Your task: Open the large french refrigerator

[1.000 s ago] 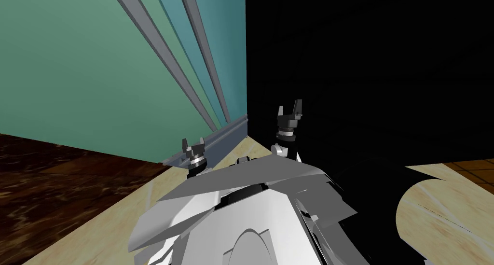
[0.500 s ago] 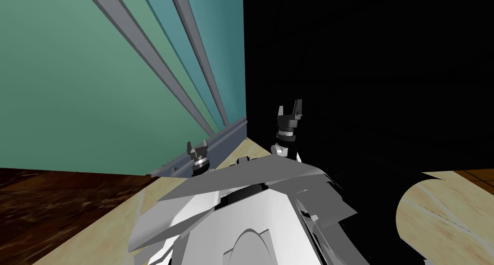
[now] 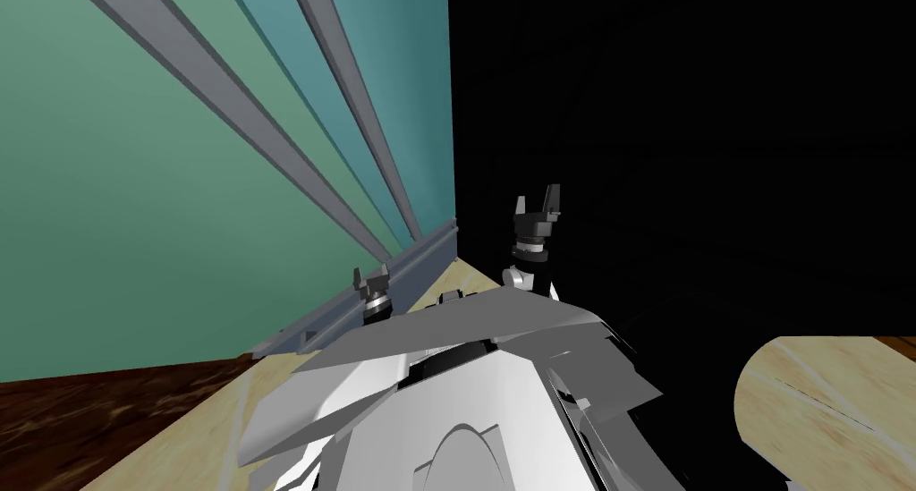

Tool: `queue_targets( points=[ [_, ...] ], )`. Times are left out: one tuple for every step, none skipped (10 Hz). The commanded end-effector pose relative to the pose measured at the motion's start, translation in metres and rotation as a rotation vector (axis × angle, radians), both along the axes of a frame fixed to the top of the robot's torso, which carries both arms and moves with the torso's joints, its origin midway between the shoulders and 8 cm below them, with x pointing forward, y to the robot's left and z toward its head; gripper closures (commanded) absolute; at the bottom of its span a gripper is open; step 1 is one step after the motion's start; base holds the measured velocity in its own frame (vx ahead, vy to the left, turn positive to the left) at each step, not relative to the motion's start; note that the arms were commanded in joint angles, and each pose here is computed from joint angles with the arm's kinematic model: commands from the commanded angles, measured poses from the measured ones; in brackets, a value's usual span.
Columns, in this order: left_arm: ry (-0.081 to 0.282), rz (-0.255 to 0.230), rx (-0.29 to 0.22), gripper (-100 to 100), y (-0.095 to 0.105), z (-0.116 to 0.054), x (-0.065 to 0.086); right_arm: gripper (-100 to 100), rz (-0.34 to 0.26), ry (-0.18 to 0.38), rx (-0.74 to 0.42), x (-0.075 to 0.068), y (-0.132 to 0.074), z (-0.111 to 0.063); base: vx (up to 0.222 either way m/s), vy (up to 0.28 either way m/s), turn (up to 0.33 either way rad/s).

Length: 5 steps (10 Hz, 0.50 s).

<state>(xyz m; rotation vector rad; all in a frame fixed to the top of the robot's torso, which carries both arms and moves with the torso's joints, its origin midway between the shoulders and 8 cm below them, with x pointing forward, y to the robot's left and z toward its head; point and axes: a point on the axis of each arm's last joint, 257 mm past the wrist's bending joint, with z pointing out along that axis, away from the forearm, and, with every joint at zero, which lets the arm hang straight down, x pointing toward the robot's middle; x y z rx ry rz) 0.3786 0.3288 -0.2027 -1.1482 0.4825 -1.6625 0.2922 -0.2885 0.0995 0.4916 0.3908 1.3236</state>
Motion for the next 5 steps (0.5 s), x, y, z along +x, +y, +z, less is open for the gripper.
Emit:
queue_targets(
  points=[
    [0.020, -0.007, -0.032, -100, 0.001, -0.017, -0.002, 0, 0.000, 0.000, 0.000, 0.000, 0.000, 0.000, 0.088, -0.020, -0.038],
    [0.032, -0.011, -0.046, -100, 0.003, -0.026, -0.004, 0, 0.000, 0.000, 0.000, 0.000, 0.000, 0.000, 0.106, -0.009, -0.066],
    [0.037, -0.013, -0.050, -100, 0.004, -0.030, -0.004, 0, 0.000, 0.000, 0.000, 0.000, 0.000, 0.000, 0.115, -0.006, -0.033],
    [0.044, -0.016, -0.055, -100, 0.005, -0.034, -0.005, 0, 0.000, 0.000, 0.000, 0.000, 0.000, 0.000, 0.097, -0.008, -0.023],
    [0.040, -0.014, -0.051, -100, 0.005, -0.031, -0.005, 0, 0.000, 0.000, 0.000, 0.000, 0.000, 0.000, 0.042, -0.002, -0.003]
  ],
)
